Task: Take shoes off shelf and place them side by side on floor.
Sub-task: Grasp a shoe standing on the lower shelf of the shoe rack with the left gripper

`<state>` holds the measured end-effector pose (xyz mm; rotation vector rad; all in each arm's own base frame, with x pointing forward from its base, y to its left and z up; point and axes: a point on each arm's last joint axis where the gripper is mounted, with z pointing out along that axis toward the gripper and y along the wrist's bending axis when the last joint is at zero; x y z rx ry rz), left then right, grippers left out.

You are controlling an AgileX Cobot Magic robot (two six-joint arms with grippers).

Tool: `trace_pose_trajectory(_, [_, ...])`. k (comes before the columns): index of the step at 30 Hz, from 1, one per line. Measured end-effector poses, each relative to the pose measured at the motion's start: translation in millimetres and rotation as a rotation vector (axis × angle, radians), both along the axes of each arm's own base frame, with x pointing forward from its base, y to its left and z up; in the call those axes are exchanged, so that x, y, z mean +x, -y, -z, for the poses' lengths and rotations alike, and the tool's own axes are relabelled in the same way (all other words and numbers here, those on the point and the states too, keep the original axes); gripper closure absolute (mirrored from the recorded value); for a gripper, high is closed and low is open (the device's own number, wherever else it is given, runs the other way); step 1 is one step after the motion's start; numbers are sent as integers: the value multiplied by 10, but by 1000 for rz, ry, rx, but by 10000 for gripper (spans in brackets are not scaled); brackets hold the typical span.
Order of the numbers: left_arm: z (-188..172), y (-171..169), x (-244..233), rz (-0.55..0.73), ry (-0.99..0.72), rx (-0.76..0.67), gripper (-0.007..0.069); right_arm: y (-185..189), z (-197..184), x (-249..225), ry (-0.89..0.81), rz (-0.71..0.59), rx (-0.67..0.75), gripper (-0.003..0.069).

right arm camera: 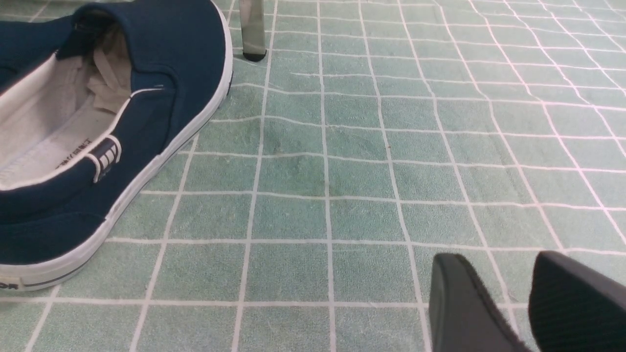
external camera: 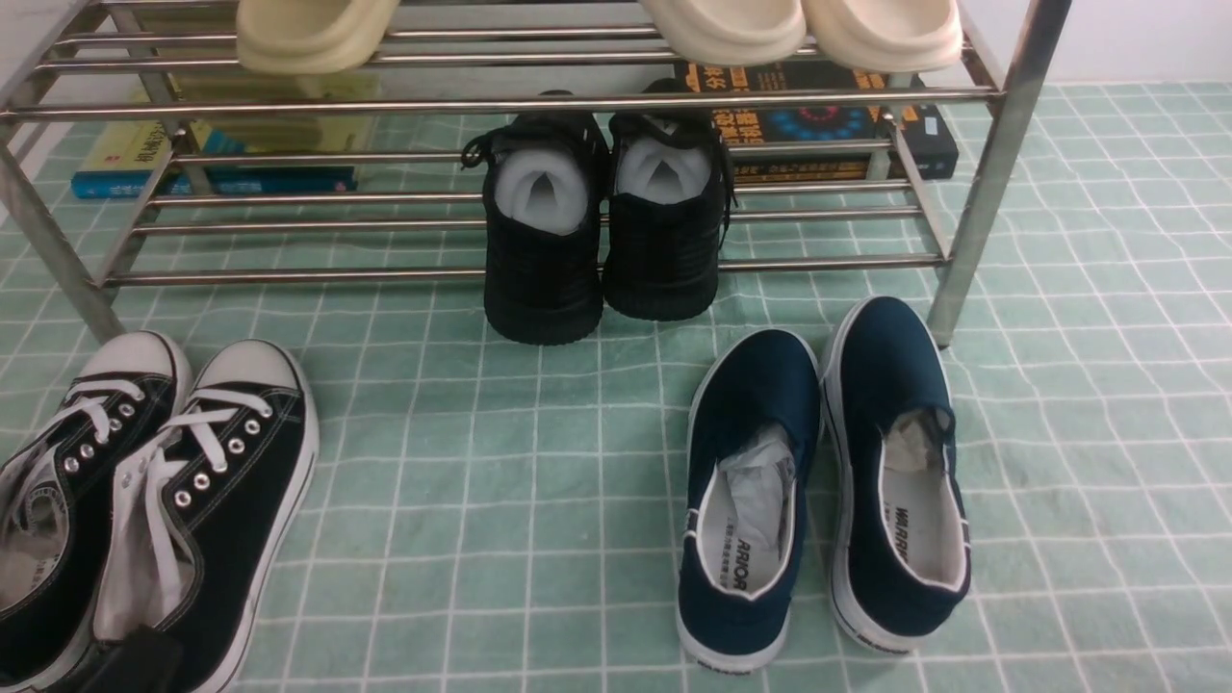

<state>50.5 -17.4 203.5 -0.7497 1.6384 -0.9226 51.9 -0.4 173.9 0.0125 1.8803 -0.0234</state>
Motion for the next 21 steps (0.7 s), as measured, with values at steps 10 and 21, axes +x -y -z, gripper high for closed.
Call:
trace_pose_trajectory(10, [-976,59,191,168,-106,410,624,0,0,0,0,0,0,420])
trace_pose_trajectory(21, [-1050,77,1391,475,-690,604,619,0,0,0,0,0,0,420])
